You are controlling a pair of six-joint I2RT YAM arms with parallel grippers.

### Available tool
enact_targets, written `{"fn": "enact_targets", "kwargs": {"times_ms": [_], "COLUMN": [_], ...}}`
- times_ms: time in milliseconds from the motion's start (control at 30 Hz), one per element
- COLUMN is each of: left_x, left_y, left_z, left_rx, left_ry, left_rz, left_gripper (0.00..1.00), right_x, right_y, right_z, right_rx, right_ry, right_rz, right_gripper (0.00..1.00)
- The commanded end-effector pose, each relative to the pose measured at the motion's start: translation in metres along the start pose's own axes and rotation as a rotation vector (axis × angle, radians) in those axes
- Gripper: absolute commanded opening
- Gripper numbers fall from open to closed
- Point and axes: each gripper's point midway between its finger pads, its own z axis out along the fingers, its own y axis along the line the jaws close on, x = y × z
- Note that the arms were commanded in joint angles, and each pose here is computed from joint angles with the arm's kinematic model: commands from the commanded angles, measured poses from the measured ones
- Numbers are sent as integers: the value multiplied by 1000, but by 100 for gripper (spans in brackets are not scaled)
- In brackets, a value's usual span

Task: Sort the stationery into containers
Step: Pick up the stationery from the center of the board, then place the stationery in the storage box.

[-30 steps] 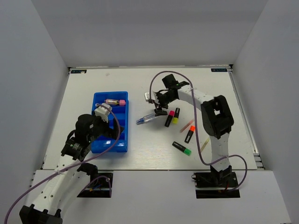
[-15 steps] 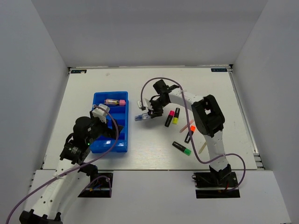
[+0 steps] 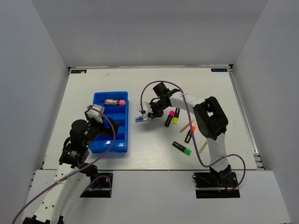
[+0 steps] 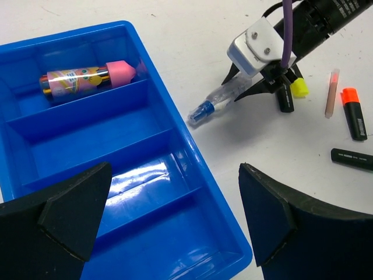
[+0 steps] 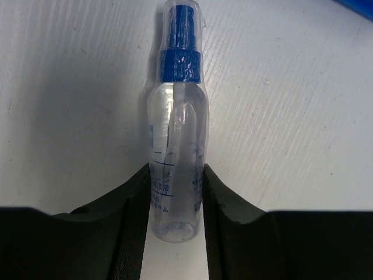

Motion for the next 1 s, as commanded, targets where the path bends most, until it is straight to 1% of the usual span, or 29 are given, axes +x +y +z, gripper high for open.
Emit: {"fn": "enact_targets", "kwargs": {"times_ms": [0,33,100,133,200,267,300,367,467,533,567,600,633,667,733,767,800,833,867,900,967], "left_x": [-5,-7,-9,-8,-11,-13,-16,-21,-27,-30,-29,-34,-32,-33,-38,-40,-40,-42,-45,-47,-50], "left_y": [5,6,6,7,9,10,10,11,13,13,15,14,14,16,15,17,17,18,18,19,19], "left_z": [0,0,-1,0,-1,-1,-2,-5,-8,-10,-10,-12,-12,-14,-18,-20,-22,-24,-27,-28,-32], "left_rx": [-29,-31,-36,-43,-53,-59,-63,-72,-86,-92,-104,-101,-103,-114,-117,-127,-132,-140,-142,-151,-156], "left_ry": [-29,-36,-44,-41,-50,-60,-71,-98,-121,-138,-138,-156,-152,-157,-179,-184,-193,-198,-211,-214,-229], "left_rz": [-10,-9,-8,-8,-7,-6,-4,-3,-8,-17,-21,-30,-31,-38,-40,-43,-44,-46,-44,-44,-49], "left_gripper": [100,100,100,100,100,100,100,100,100,100,100,100,100,100,100,100,100,100,100,100,100], "right_x": [45,36,33,20,17,-5,-12,-35,-74,-94,-101,-117,-122,-142,-158,-168,-170,-183,-194,-194,-208], "right_y": [48,44,45,37,29,10,12,-1,-6,-1,2,-12,-13,-20,-39,-42,-47,-57,-67,-68,-74], "right_z": [1,-12,-26,-43,-60,-87,-97,-119,-132,-128,-114,-121,-112,-113,-105,-99,-82,-85,-81,-67,-63], "right_rx": [-113,-93,-75,-27,21,96,99,156,148,106,70,95,69,74,86,82,81,105,136,130,145], "right_ry": [162,160,158,145,172,156,155,121,0,-61,-69,-105,-124,-153,-194,-213,-214,-240,-270,-265,-295], "right_rz": [134,129,150,141,155,170,186,219,262,297,309,335,354,362,395,416,448,455,430,440,447], "right_gripper": [0,0,0,0,0,0,0,0,0,0,0,0,0,0,0,0,0,0,0,0,0]}}
